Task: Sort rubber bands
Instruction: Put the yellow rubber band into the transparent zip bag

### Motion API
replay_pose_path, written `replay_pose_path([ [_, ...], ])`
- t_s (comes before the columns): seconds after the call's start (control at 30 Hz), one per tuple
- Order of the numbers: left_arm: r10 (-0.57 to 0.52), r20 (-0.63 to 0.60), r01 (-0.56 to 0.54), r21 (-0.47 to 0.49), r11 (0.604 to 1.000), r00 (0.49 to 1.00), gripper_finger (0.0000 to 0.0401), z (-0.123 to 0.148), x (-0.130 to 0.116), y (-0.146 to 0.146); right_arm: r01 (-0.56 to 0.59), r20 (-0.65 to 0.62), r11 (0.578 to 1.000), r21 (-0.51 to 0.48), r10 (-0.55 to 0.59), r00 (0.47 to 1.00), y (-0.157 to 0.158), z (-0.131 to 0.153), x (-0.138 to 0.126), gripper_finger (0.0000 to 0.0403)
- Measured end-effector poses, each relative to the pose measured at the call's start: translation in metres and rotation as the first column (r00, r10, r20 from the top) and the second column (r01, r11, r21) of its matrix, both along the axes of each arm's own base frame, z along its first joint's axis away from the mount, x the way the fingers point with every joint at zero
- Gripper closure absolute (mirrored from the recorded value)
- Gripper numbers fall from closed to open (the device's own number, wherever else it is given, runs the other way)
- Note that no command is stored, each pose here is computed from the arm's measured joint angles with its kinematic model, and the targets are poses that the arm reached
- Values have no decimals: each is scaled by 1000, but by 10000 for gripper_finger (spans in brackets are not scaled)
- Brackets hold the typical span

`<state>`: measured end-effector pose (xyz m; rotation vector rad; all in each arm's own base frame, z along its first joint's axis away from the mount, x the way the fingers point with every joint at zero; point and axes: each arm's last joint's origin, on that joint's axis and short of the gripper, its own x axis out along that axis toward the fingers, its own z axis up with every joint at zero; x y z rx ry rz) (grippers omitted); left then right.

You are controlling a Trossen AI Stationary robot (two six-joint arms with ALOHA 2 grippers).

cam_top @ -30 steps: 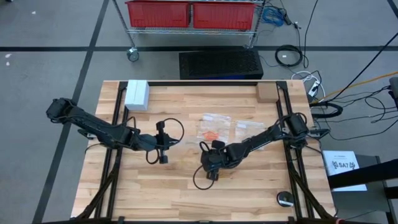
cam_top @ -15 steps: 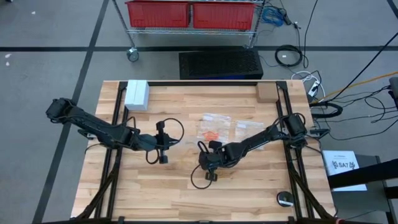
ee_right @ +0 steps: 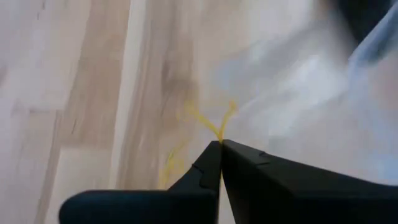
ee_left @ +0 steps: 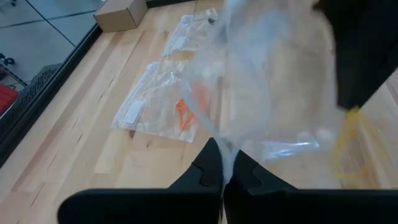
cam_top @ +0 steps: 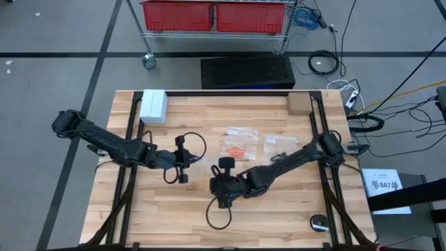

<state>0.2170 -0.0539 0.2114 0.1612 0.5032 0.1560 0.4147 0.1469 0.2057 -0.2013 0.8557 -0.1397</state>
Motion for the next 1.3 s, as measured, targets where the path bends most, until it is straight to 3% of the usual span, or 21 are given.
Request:
replay_pose_path([
  [0.23,-1,-1,1,0,1000,1000,401,0,0,0,-25,102,993,-118,37,994,17,45,6,403],
  [0.37,0,-1,0,0,1000,1000,401,0,0,0,-13,129,983,-183,37,991,20,55,6,403],
  [0.6,-1,0,1,-1,1000,1000,401,0,0,0,136,198,912,-388,-62,978,15,66,7,403],
  [0.9,-26,17,26,-22,999,1000,401,2,1,-1,243,251,855,-458,-138,958,2,70,11,403],
  [1.3,-28,17,28,-22,999,999,401,2,1,-1,279,284,797,-536,-141,948,-8,79,19,403],
])
